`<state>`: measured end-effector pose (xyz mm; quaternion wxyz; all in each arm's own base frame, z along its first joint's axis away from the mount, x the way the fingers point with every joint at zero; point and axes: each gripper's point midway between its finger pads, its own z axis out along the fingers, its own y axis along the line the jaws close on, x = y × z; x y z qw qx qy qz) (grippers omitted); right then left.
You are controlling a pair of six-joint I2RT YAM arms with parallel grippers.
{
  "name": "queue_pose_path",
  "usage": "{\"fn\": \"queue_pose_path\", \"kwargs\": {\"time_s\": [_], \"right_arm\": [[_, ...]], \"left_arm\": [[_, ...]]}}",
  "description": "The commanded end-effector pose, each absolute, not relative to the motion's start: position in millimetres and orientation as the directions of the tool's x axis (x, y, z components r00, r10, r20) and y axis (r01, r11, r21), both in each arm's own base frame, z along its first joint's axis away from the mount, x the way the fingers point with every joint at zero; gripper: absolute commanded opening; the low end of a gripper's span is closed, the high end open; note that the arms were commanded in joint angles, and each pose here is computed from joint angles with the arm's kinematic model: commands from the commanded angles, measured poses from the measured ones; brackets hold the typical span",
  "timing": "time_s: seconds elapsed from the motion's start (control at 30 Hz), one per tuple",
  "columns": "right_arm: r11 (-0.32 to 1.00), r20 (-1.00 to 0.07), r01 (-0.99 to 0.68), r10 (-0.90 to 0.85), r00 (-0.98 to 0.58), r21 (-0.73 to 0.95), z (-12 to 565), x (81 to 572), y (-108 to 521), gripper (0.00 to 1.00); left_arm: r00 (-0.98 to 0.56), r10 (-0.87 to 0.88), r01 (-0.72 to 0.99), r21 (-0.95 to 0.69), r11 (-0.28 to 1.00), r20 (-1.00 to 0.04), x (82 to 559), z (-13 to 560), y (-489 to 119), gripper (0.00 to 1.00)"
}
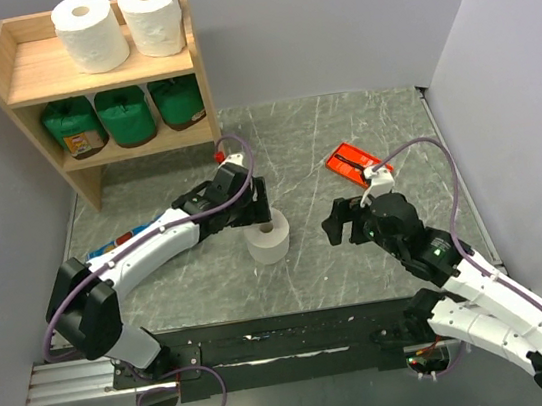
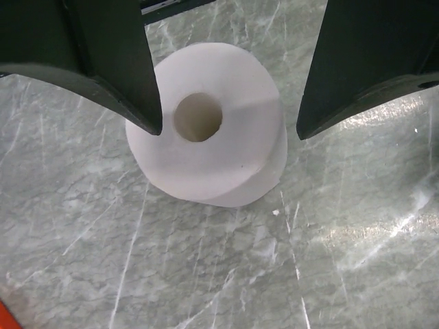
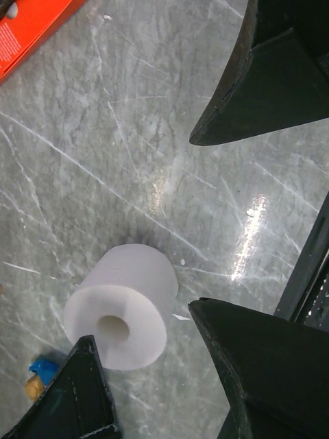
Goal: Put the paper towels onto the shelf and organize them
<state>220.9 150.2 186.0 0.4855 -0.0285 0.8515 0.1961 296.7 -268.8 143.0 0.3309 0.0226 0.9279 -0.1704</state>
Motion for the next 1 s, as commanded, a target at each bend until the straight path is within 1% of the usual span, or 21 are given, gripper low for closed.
{"fn": "queue_pose_path", "kwargs": {"time_s": [0.0,0.1,0.27,0.37,0.5,0.57,0.67,0.7,0.87,0.9,0.97], "right_arm": [[0.92,-0.86,-0.243,0.16,-0.485,0.308,194,230,151,1.0],[0.922,-0.859,-0.241,0.154,-0.488,0.302,193,232,150,1.0],[0.916,-0.859,-0.254,0.155,-0.487,0.31,194,232,152,1.0],[0.919,-0.856,-0.246,0.155,-0.493,0.308,194,233,152,0.99],[0.915,-0.851,-0.248,0.159,-0.501,0.318,192,232,153,0.99],[0.914,-0.851,-0.249,0.162,-0.499,0.32,191,231,152,1.0],[0.918,-0.856,-0.246,0.158,-0.492,0.312,195,231,150,1.0],[0.919,-0.856,-0.243,0.157,-0.493,0.309,195,232,150,0.99],[0.919,-0.865,-0.244,0.165,-0.474,0.309,206,234,149,1.0],[0.921,-0.866,-0.241,0.163,-0.473,0.305,206,233,148,1.0],[0.924,-0.871,-0.24,0.16,-0.464,0.298,208,232,145,1.0]], "left_arm": [[-0.8,-0.056,0.147,-0.285,0.947,-0.598,289,127,-264,0.83],[-0.804,-0.067,0.137,-0.293,0.946,-0.591,285,122,-262,0.8],[-0.804,-0.05,0.127,-0.252,0.959,-0.593,286,115,-255,0.83],[-0.799,-0.043,0.139,-0.254,0.957,-0.6,287,115,-256,0.81],[-0.805,-0.025,0.169,-0.269,0.948,-0.592,285,109,-262,0.72],[-0.813,-0.02,0.176,-0.277,0.945,-0.582,285,104,-265,0.7],[-0.819,-0.01,0.181,-0.274,0.945,-0.574,284,102,-267,0.63],[-0.817,-0.006,0.182,-0.269,0.946,-0.577,285,104,-266,0.58],[-0.807,-0.008,0.198,-0.283,0.938,-0.59,286,112,-269,0.48],[-0.807,-0.012,0.197,-0.287,0.937,-0.591,286,114,-270,0.44],[-0.799,-0.023,0.2,-0.302,0.932,-0.601,287,124,-271,0.4]]}}
